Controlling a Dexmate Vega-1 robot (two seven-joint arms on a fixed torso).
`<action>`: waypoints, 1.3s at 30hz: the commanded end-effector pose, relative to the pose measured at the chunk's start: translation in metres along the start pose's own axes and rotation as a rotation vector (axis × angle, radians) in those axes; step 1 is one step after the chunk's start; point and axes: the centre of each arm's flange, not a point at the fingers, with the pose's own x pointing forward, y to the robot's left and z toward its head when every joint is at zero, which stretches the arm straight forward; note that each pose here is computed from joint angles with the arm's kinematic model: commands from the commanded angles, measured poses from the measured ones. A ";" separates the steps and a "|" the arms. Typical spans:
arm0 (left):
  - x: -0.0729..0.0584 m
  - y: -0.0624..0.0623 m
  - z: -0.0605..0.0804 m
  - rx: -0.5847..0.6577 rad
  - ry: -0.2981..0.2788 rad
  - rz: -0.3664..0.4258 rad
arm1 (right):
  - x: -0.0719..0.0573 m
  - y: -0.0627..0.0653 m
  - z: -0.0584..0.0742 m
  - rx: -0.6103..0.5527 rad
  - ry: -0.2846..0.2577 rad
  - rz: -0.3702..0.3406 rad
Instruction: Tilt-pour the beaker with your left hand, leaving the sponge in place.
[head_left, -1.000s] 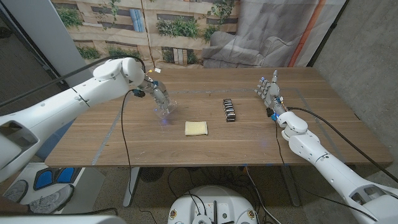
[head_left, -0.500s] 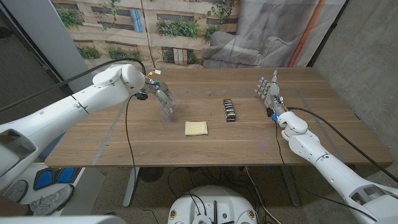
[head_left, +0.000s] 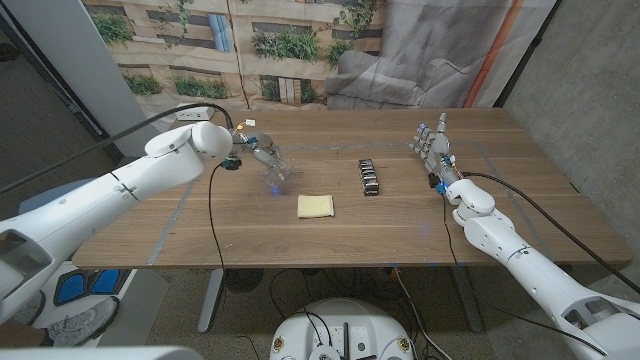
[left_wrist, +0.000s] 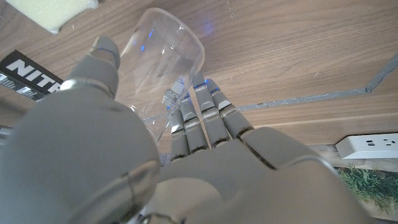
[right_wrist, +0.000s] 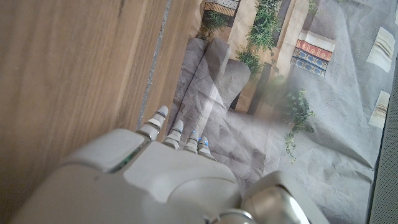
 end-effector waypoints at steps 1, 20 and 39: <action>-0.001 -0.012 -0.006 -0.084 -0.068 0.145 | 0.000 0.000 0.000 0.000 0.000 0.000; -0.002 -0.050 -0.030 -0.271 -0.192 0.313 | 0.000 0.000 0.000 0.000 0.000 0.000; -0.001 -0.078 -0.050 -0.396 -0.219 0.437 | 0.000 0.000 0.000 0.000 0.000 0.000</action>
